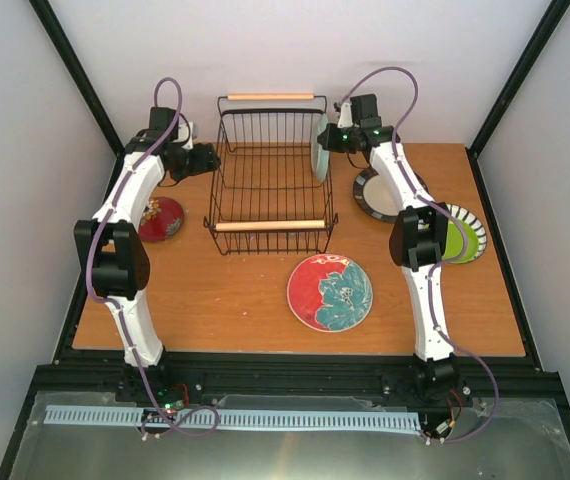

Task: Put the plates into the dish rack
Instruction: Insert the plate into the dish rack.

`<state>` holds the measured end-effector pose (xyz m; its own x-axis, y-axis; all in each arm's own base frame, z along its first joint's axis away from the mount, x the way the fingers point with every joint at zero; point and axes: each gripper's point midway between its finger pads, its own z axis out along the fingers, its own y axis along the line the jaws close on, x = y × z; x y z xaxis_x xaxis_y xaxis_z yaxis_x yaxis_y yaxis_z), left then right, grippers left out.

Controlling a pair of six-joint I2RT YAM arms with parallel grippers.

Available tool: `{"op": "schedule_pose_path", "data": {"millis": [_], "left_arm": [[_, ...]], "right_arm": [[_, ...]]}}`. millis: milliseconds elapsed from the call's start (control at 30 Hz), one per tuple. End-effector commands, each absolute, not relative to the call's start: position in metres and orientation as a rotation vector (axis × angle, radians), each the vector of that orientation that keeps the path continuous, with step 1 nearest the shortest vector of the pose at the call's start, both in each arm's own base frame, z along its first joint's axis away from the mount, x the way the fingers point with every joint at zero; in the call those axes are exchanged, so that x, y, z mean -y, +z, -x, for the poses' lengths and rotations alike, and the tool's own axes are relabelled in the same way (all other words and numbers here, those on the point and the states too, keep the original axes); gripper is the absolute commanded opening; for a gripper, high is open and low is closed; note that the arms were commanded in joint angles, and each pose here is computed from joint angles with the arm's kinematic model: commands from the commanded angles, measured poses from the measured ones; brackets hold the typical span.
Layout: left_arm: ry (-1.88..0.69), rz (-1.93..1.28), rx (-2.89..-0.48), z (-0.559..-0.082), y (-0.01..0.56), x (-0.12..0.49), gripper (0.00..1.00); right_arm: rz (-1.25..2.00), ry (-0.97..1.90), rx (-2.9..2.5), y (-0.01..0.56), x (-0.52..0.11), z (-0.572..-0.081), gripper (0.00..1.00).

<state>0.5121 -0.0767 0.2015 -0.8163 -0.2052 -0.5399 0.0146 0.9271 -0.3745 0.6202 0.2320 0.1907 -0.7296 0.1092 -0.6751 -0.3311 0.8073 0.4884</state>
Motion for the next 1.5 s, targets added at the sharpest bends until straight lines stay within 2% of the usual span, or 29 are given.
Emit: {"op": "schedule_pose_path", "data": {"millis": [0, 433, 633, 1467], "left_arm": [[-0.501, 0.119, -2.436, -0.514, 0.226, 0.075, 0.82], [-0.503, 0.115, -2.443, -0.513, 0.224, 0.075, 0.82], [-0.512, 0.111, -2.446, -0.515, 0.222, 0.076, 0.81], [-0.528, 0.097, -2.445, -0.511, 0.221, 0.079, 0.81]], "right_arm": [[0.19, 0.737, -2.234, 0.178, -0.228, -0.633, 0.05], [0.193, 0.74, -2.268, 0.16, -0.234, -0.631, 0.12], [0.208, 0.742, -2.255, 0.168, -0.236, -0.629, 0.18], [0.238, 0.724, -2.153, 0.227, -0.233, -0.624, 0.31]]}}
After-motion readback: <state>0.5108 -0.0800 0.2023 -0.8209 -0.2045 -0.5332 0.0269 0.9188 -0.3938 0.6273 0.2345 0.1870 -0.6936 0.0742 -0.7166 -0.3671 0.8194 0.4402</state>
